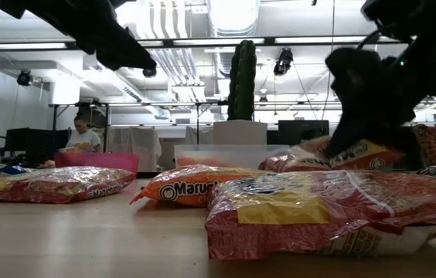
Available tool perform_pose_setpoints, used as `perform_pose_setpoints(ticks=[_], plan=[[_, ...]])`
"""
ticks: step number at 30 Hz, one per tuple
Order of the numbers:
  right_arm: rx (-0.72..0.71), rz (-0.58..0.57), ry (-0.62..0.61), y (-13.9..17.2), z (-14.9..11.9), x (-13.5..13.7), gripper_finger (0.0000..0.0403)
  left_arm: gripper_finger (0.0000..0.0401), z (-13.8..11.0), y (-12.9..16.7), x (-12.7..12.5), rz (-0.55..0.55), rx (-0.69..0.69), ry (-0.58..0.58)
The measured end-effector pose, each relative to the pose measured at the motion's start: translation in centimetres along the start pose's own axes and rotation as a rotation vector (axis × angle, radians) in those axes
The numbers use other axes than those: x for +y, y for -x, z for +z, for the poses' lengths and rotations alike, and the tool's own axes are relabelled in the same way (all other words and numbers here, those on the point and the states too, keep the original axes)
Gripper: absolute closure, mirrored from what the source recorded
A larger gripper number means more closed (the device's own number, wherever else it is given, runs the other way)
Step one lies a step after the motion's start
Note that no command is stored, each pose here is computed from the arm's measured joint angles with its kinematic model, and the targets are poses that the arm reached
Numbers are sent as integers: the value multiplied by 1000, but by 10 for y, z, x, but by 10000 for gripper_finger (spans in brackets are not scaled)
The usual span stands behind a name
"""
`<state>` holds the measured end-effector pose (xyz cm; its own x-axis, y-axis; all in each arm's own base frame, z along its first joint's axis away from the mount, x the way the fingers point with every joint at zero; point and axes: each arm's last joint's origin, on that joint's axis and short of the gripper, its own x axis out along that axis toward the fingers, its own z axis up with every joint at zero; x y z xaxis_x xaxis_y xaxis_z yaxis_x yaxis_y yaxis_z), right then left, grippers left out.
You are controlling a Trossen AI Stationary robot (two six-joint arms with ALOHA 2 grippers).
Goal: Sort Maruchan noodles
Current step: Put the red noodle pack into the green bin
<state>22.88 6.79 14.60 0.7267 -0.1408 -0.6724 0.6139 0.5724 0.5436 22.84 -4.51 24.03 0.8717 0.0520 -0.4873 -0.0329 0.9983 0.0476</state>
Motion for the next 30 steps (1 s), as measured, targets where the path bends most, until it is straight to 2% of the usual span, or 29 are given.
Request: perform_pose_setpoints(ticks=[9,13,15,18,20,25,30], plan=[[-64,181,19,32,26,31,394,266,4,2,4,118,-17,-89],[-131,271,48,54,46,48,394,266,5,4,5,155,-24,-128],[-159,272,63,68,60,55,394,266,7,7,6,162,-36,-146],[-172,194,78,88,85,59,394,266,10,13,7,164,-61,-167],[-165,99,73,101,103,58,394,266,12,19,9,165,-81,-178],[-122,-223,14,133,152,44,394,266,18,33,12,168,-139,-168],[-60,-541,-77,152,196,20,394,266,20,42,14,168,-163,-155]])
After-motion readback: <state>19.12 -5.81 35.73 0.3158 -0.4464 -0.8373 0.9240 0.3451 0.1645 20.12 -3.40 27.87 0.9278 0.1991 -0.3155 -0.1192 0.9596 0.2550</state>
